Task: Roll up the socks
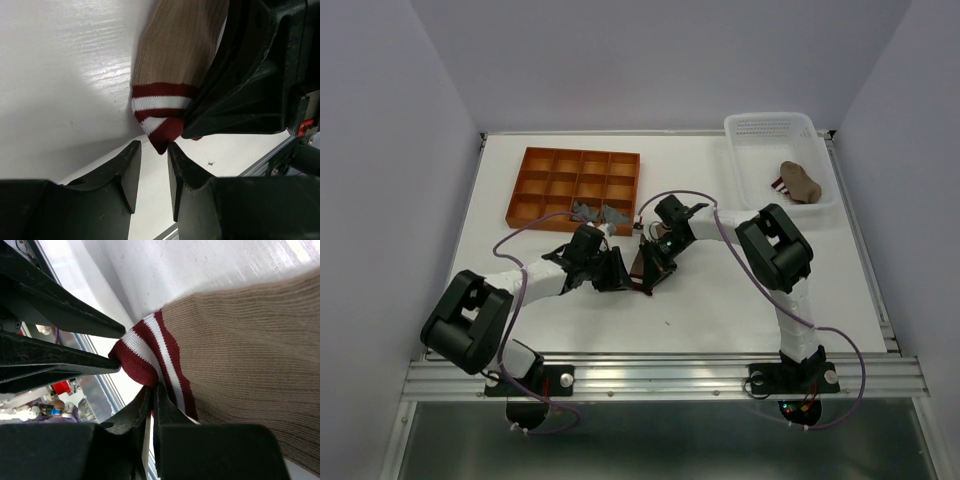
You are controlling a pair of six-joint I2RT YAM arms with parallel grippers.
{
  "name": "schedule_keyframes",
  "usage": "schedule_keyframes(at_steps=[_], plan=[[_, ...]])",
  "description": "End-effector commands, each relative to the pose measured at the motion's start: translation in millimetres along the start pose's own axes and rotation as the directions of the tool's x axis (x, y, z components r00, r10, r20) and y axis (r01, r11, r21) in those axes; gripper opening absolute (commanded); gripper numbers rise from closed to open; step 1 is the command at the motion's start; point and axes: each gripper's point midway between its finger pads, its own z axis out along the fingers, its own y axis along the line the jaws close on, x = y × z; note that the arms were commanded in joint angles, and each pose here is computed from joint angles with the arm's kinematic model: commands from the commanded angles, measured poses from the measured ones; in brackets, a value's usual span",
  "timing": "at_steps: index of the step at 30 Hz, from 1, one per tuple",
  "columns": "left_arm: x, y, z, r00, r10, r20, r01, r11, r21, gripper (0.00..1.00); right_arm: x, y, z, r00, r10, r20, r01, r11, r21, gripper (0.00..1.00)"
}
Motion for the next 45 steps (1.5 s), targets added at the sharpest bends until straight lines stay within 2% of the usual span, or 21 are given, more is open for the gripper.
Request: schedule_keyframes(at_steps=[1,6,8,9,11,17,24,28,31,33,35,37,38,42,43,45], plan=[[-18.3,-23.5,1.4,0.999,0.024,0.042,-0.027,0.997,0.07,0.39,-8.9,4.5,-3.5,1.0,-0.006,0.01,0.006,1.0,-0.02,0.03],[-19.4,-26.3,5.1,0.999,0.009,0.042,-0.012,0.996,0.088,0.38,-10.0,2.3,-3.5,1.0,-0.011,0.012,0.011,1.0,-0.007,0.03],[-19.9,-27.0,7.6,0.999,0.006,0.037,-0.009,0.996,0.092,0.27,-9.7,1.1,-3.2,1.0,-0.013,0.011,0.013,1.0,-0.003,0.03],[-21.4,-27.7,8.1,0.999,0.0,0.04,-0.004,0.996,0.092,0.15,-9.6,1.2,-3.6,1.0,-0.015,0.009,0.015,1.0,-0.001,0.03],[-23.4,-28.6,9.8,0.999,-0.006,0.041,0.002,0.996,0.091,0.0,-10.2,-1.3,-4.2,1.0,-0.022,0.01,0.022,1.0,0.015,0.06],[-25.0,-30.8,10.2,0.999,-0.031,0.023,0.029,0.996,0.08,0.0,-20.1,-10.6,-12.8,0.997,-0.069,0.033,0.064,0.99,0.124,0.12],[-23.2,-25.9,10.5,0.997,-0.08,0.002,0.08,0.996,0.033,0.0,-35.9,1.9,-37.6,0.972,-0.216,0.092,0.192,0.957,0.215,0.36],[-29.2,-26.9,9.9,0.996,-0.093,0.007,0.093,0.996,0.007,0.0,-40.0,4.3,-54.4,0.925,-0.356,0.133,0.3,0.898,0.322,0.43],[-35.6,-30.3,11.7,0.995,-0.103,0.012,0.103,0.995,0.001,0.0,-36.6,-3.1,-57.9,0.902,-0.4,0.164,0.312,0.866,0.392,0.43],[-35.1,-32.0,10.9,0.994,-0.112,-0.004,0.112,0.994,-0.004,0.0,-37.5,10.4,-59.6,0.859,-0.479,0.18,0.37,0.825,0.426,0.42],[-37.0,-34.2,9.6,0.993,-0.12,-0.001,0.12,0.993,-0.003,0.0,-27.1,2.8,-55.5,0.841,-0.519,0.153,0.394,0.782,0.483,0.43],[-37.0,-34.8,7.4,0.992,-0.128,-0.006,0.128,0.992,-0.008,0.0,-29.0,15.9,-51.2,0.767,-0.626,0.139,0.467,0.695,0.546,0.44],[-36.8,-34.5,6.6,0.99,-0.139,-0.01,0.139,0.99,-0.014,0.0,-21.2,11.8,-46.4,0.754,-0.649,0.103,0.478,0.65,0.591,0.44],[-35.4,-34.1,6.6,0.986,-0.167,-0.025,0.166,0.986,-0.02,0.0,-30.2,11.3,-45.7,0.682,-0.718,0.138,0.454,0.564,0.69,0.44],[-37.6,-38.5,6.4,0.982,-0.186,-0.031,0.185,0.983,-0.008,0.0,-47.0,17.1,-55.6,0.579,-0.798,0.166,0.418,0.465,0.78,0.46],[-39.1,-39.7,6.1,0.982,-0.189,-0.029,0.189,0.982,-0.007,0.0,-46.5,17.2,-53.6,0.57,-0.807,0.158,0.417,0.449,0.791,0.46]])
